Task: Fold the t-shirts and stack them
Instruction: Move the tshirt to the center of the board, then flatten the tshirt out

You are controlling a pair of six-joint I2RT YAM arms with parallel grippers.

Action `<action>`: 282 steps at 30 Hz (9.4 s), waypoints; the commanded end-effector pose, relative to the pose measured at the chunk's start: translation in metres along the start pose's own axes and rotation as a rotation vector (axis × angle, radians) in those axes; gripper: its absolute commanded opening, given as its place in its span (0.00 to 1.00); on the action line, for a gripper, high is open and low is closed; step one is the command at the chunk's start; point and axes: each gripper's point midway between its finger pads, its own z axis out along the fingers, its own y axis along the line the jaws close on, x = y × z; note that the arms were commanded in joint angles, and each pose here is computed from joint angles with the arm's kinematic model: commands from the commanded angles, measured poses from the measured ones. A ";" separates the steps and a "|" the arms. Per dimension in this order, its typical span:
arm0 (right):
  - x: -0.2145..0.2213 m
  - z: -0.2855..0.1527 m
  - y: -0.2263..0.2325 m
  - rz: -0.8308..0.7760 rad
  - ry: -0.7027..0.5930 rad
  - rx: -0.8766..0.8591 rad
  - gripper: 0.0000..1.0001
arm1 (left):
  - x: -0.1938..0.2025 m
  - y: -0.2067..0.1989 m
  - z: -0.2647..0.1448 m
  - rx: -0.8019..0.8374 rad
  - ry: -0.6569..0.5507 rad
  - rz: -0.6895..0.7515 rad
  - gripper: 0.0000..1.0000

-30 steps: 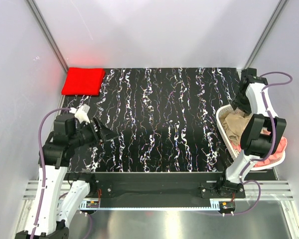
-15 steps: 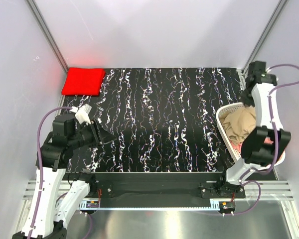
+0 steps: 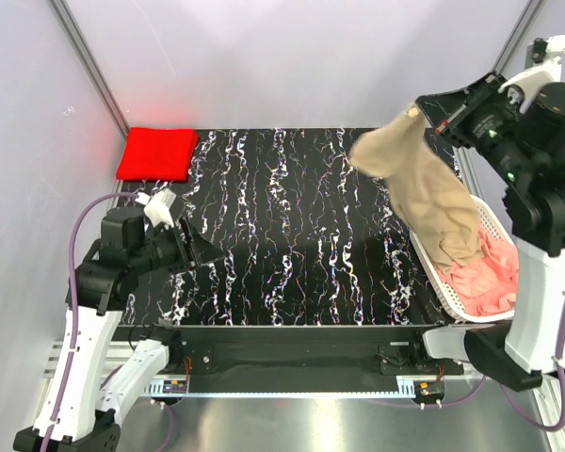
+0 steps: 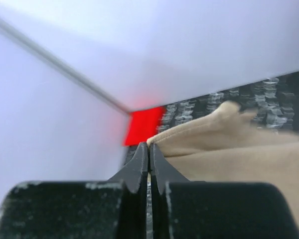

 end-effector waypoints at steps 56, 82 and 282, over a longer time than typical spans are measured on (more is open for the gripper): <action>0.374 0.024 -0.131 -0.096 1.031 0.066 0.78 | 0.013 0.015 0.065 -0.025 0.155 -0.149 0.82; 0.481 0.080 -0.157 -0.281 1.291 0.071 0.54 | 0.141 0.086 0.162 -0.328 0.551 -0.191 0.66; 0.398 0.131 -0.269 -0.148 1.021 0.425 0.00 | -0.010 0.110 0.108 -0.597 0.158 0.016 0.70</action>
